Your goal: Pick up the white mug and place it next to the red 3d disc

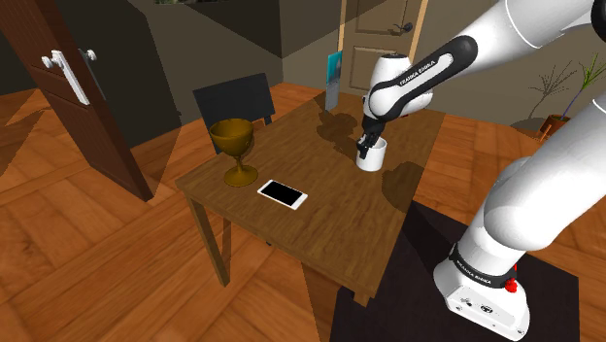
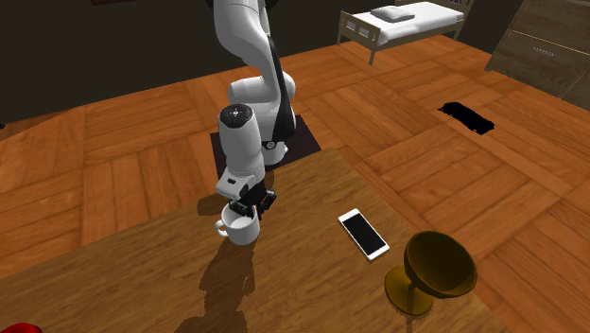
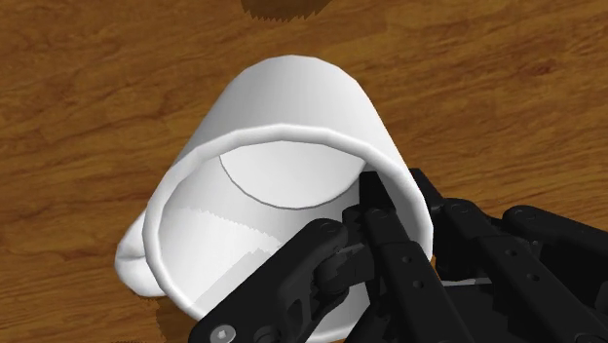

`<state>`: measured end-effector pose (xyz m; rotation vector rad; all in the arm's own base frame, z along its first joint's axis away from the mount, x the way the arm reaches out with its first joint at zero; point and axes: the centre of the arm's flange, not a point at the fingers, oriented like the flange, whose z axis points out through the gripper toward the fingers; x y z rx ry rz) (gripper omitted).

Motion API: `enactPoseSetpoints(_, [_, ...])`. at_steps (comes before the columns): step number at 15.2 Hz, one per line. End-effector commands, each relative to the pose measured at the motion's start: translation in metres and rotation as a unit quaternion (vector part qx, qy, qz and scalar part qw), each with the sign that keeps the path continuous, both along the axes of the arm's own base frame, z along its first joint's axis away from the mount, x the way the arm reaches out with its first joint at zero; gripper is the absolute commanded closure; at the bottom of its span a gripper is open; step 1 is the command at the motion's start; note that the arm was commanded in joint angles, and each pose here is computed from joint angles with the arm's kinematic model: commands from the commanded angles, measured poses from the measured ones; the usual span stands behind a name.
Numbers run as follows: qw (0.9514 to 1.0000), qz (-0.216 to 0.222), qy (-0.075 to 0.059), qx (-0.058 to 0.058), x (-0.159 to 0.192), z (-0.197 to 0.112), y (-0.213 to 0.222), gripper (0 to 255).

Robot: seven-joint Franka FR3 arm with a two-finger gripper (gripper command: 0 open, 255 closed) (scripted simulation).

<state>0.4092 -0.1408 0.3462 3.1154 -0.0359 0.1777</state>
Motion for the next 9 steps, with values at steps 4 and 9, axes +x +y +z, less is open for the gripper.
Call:
enactPoseSetpoints(4, [1.0,0.0,0.0,0.0,0.0,0.0,0.0,255])
enactPoseSetpoints(9, [1.0,0.0,0.0,0.0,0.0,0.016,0.0,255])
